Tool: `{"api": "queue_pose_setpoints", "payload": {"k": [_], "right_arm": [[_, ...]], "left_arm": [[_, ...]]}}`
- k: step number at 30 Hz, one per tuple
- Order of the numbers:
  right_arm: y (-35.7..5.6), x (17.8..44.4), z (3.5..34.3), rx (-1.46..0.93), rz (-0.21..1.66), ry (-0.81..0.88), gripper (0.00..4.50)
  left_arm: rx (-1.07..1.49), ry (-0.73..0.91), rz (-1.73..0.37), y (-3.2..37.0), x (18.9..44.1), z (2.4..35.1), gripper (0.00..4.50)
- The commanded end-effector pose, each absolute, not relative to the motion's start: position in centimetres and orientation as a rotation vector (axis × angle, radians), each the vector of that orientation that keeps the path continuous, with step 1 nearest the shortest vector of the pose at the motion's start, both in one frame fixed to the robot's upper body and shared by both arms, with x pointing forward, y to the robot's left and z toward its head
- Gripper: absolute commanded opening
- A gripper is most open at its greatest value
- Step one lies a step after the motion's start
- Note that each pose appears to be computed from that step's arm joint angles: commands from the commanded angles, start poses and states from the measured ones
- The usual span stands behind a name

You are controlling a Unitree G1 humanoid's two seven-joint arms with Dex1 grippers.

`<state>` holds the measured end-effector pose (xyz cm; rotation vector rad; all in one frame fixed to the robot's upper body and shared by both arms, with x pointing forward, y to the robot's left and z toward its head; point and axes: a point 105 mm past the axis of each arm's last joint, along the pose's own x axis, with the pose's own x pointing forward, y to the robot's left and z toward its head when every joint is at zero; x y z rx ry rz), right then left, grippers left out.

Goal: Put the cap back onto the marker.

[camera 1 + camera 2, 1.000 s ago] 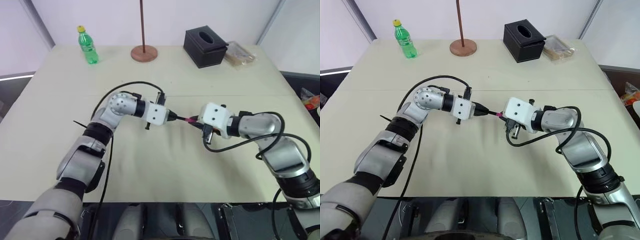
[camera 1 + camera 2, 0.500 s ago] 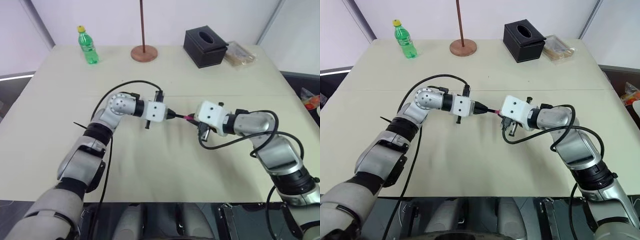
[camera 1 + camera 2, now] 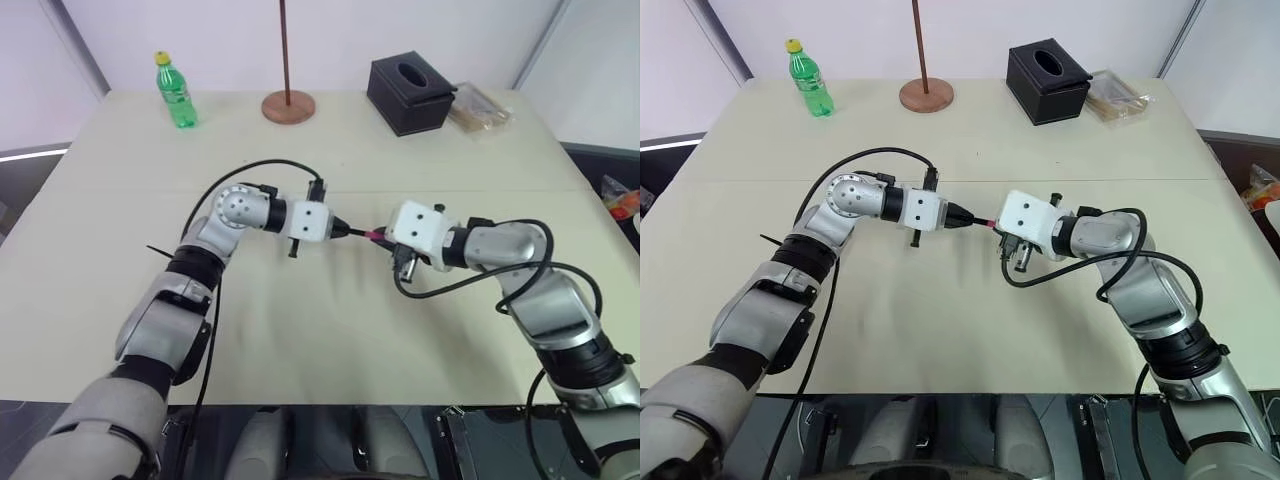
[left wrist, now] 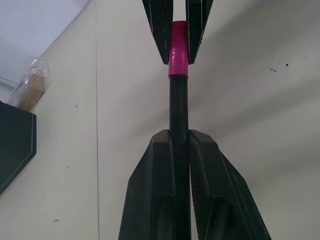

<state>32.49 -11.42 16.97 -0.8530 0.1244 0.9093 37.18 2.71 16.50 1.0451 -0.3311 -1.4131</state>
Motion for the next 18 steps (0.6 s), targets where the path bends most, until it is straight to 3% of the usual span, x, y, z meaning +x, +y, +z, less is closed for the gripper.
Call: {"api": "queue_pose_setpoints", "payload": {"k": [1,16,17,18], "right_arm": [[-7.7,30.8,18.0,-0.855,1.044,0.01,0.06],[-8.5,30.9,17.9,-0.867,1.029,0.032,0.06],[-8.7,30.9,17.9,-0.868,1.026,0.036,0.94],[-9.0,30.9,17.9,-0.872,1.019,0.044,1.31]], "left_arm": [[0.993,-0.608,-1.445,-1.3,35.2,20.9,0.0],[1.007,-0.545,-1.413,0.0,36.0,19.9,0.0],[1.008,-0.539,-1.409,0.2,36.1,19.8,0.0],[1.015,-0.525,-1.402,0.7,36.2,19.6,0.0]]}}
